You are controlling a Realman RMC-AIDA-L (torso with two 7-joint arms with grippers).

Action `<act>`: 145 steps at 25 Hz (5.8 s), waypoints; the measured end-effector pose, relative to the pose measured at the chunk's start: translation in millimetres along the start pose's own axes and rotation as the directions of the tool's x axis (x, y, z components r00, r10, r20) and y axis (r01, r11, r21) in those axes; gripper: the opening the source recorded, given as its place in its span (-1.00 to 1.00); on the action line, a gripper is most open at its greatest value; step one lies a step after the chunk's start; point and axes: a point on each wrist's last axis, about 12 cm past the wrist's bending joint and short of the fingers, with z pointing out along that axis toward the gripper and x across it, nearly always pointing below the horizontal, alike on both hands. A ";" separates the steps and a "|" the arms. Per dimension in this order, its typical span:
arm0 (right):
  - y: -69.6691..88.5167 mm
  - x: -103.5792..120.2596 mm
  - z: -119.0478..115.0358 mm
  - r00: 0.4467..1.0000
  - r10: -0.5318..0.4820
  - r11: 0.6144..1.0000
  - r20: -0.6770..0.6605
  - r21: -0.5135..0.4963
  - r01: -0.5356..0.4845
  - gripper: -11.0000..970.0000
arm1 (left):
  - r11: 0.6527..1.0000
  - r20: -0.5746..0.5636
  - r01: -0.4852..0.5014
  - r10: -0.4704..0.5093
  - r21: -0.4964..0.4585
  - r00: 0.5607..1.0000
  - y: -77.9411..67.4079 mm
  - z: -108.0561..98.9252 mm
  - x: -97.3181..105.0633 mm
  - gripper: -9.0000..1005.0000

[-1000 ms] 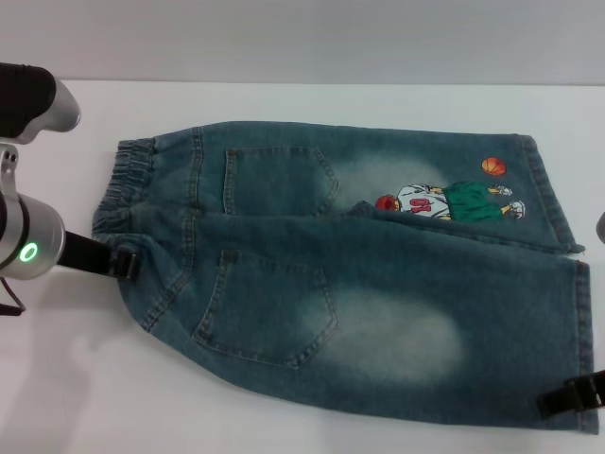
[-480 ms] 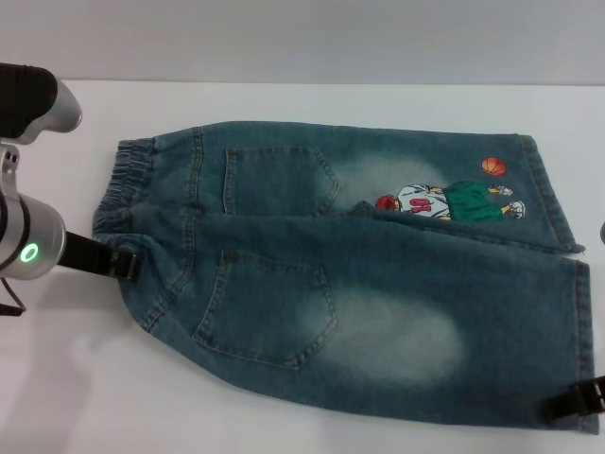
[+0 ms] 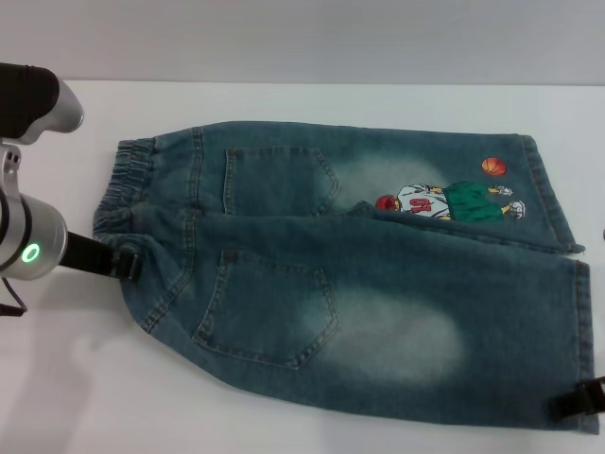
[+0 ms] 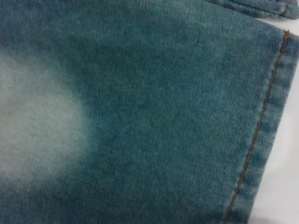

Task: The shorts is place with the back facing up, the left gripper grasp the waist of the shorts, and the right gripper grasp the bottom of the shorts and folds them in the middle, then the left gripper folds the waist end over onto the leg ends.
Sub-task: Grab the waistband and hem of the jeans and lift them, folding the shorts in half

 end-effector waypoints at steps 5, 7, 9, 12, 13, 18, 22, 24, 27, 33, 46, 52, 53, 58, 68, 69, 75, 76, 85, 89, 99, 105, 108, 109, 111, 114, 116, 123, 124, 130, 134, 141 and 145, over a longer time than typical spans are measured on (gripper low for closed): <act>4.9 -0.9 2.2 1.000 -0.009 1.000 0.000 -0.006 0.009 0.52 | 1.000 0.000 -0.001 0.001 0.000 1.000 -0.2 0.0 -0.2 -0.54; 6.1 -1.1 3.1 1.000 -0.012 1.000 0.001 -0.008 0.012 0.52 | 1.000 0.000 -0.001 0.001 0.000 1.000 -0.3 0.0 -0.3 -0.54; 6.7 -1.8 3.4 1.000 -0.013 1.000 0.005 -0.011 0.013 0.52 | 1.000 0.001 -0.002 0.002 0.001 1.000 -0.6 0.0 -0.5 -0.55; 8.2 -2.8 3.5 1.000 -0.017 1.000 0.010 -0.013 0.017 0.52 | 1.000 0.002 -0.003 0.003 0.001 1.000 -0.8 -0.1 -0.8 -0.55; 9.2 -3.5 3.6 1.000 -0.017 1.000 0.013 -0.013 0.017 0.52 | 1.000 0.002 -0.003 0.003 0.002 1.000 -1.0 -0.1 -1.0 -0.55; 9.7 -4.8 3.6 1.000 -0.015 1.000 0.023 -0.015 0.016 0.52 | 1.000 0.005 -0.007 0.007 0.003 1.000 -1.6 -0.4 -2.2 -0.55; 8.9 -5.3 6.4 1.000 -0.010 1.000 0.025 -0.017 0.010 0.52 | 1.000 0.008 -0.010 0.010 0.003 1.000 -2.2 -0.7 -3.4 -0.55; 9.1 -6.0 7.9 1.000 -0.007 1.000 0.029 -0.024 0.007 0.52 | 1.000 0.008 -0.010 0.010 0.003 1.000 -2.2 -0.7 -3.5 -0.55; 11.5 -7.3 7.9 0.999 -0.009 0.999 0.035 -0.040 0.010 0.52 | 1.000 0.008 -0.010 0.010 0.003 1.000 -2.2 -0.7 -3.5 -0.54; 15.0 -10.7 8.1 0.999 -0.016 0.998 0.046 -0.058 0.019 0.52 | 1.000 0.008 -0.010 0.010 0.003 1.000 -2.2 -0.7 -3.4 -0.55; 25.1 -15.4 8.4 0.995 -0.084 0.990 0.048 -0.109 0.089 -0.04 | 1.000 0.009 -0.010 0.010 0.003 1.000 -2.1 -0.6 -3.5 -0.55; 30.6 -21.0 11.3 0.992 -0.110 0.987 0.058 -0.113 0.116 -0.32 | 1.000 0.025 -0.005 0.005 0.002 1.000 -1.6 -1.9 -5.7 -0.55; 31.0 -21.6 12.1 0.992 -0.111 0.986 0.060 -0.115 0.117 -0.36 | 1.000 0.028 -0.005 0.004 0.002 1.000 -1.6 -2.3 -6.2 -0.55; 34.5 -26.2 12.4 0.988 -0.125 0.981 0.087 -0.141 0.136 -0.55 | 1.000 0.044 -0.001 0.001 0.002 0.999 -1.4 -3.4 -8.3 -0.55; 45.8 -48.7 12.1 0.946 -0.144 0.954 0.292 -0.213 0.211 -0.95 | 1.000 0.076 0.010 -0.010 0.000 0.997 0.2 -3.3 -10.4 -0.55; 46.1 -51.0 13.4 0.940 -0.141 0.952 0.310 -0.217 0.214 -0.95 | 1.000 0.080 0.011 -0.011 0.000 0.997 0.4 -3.3 -10.6 -0.55; 41.2 -62.4 22.0 0.902 -0.123 0.954 0.413 -0.201 0.223 -0.94 | 0.999 0.133 0.040 -0.039 -0.001 0.990 3.1 -3.9 -11.8 -0.55; 40.0 -63.4 22.3 0.896 -0.116 0.954 0.428 -0.202 0.220 -0.94 | 0.999 0.145 0.046 -0.045 -0.001 0.988 3.7 -4.3 -12.1 -0.55; 24.3 -70.7 16.0 0.823 -0.052 0.960 0.565 -0.197 0.196 -0.94 | 0.994 0.248 0.111 -0.108 0.000 0.963 12.4 -6.6 -11.9 -0.55; 17.2 -71.9 17.8 0.748 -0.011 0.960 0.663 -0.203 0.194 -0.94 | 0.990 0.298 0.142 -0.136 0.002 0.945 16.7 -6.9 -11.7 -0.55; -12.5 -80.2 36.1 0.502 -0.006 0.994 0.865 -0.050 0.100 -0.94 | 0.985 0.423 0.169 -0.160 0.016 0.892 22.1 1.0 -18.0 -0.55; -21.5 -86.0 36.6 0.417 -0.020 1.000 0.909 0.027 -0.013 -0.94 | 0.985 0.452 0.167 -0.165 0.037 0.877 21.4 9.9 -24.4 -0.55; -24.3 -85.0 37.6 0.398 -0.011 0.998 0.917 0.036 -0.055 -0.94 | 0.985 0.466 0.169 -0.169 0.041 0.869 21.6 12.1 -25.7 -0.55; -23.8 -84.3 38.7 0.400 -0.006 0.998 0.917 0.032 -0.058 -0.93 | 0.984 0.472 0.170 -0.171 0.045 0.865 21.5 13.0 -26.4 -0.55; -20.4 -82.2 41.0 0.405 0.009 0.998 0.914 0.016 -0.057 -0.93 | 0.984 0.482 0.171 -0.173 0.049 0.859 21.6 14.2 -27.8 -0.55; -15.2 -79.0 47.1 0.422 0.019 0.999 0.907 0.003 -0.050 -0.93 | 0.984 0.490 0.170 -0.172 0.048 0.855 21.9 17.3 -29.8 -0.54; -13.4 -78.0 51.2 0.433 0.028 0.999 0.901 -0.006 -0.051 -0.93 | 0.985 0.490 0.164 -0.167 0.049 0.855 21.5 19.6 -31.0 -0.54; -18.1 -74.9 57.8 0.435 0.079 0.993 0.897 -0.034 -0.111 -0.93 | 0.986 0.505 0.148 -0.165 0.073 0.847 19.8 31.2 -36.1 -0.52; -20.1 -73.9 59.4 0.433 0.084 0.991 0.898 -0.030 -0.129 -0.93 | 0.986 0.505 0.148 -0.165 0.073 0.847 19.8 31.2 -36.1 -0.52; -27.7 -71.8 61.4 0.408 0.101 0.981 0.908 -0.021 -0.195 -0.93 | 0.983 0.534 0.163 -0.180 0.080 0.826 22.9 39.3 -37.6 -0.51; -30.3 -73.8 60.1 0.395 0.108 0.977 0.912 -0.024 -0.212 -0.93 | 0.983 0.532 0.166 -0.182 0.079 0.827 23.1 44.6 -39.1 -0.50; -29.7 -83.3 63.0 0.403 0.083 0.980 0.912 -0.002 -0.197 -0.93 | 0.994 0.578 0.104 -0.111 0.046 0.809 16.4 56.5 -41.5 -0.48; -28.0 -87.8 64.5 0.409 0.068 0.983 0.910 0.009 -0.184 -0.93 | 0.998 0.603 0.061 -0.066 0.029 0.795 10.2 59.6 -43.2 -0.47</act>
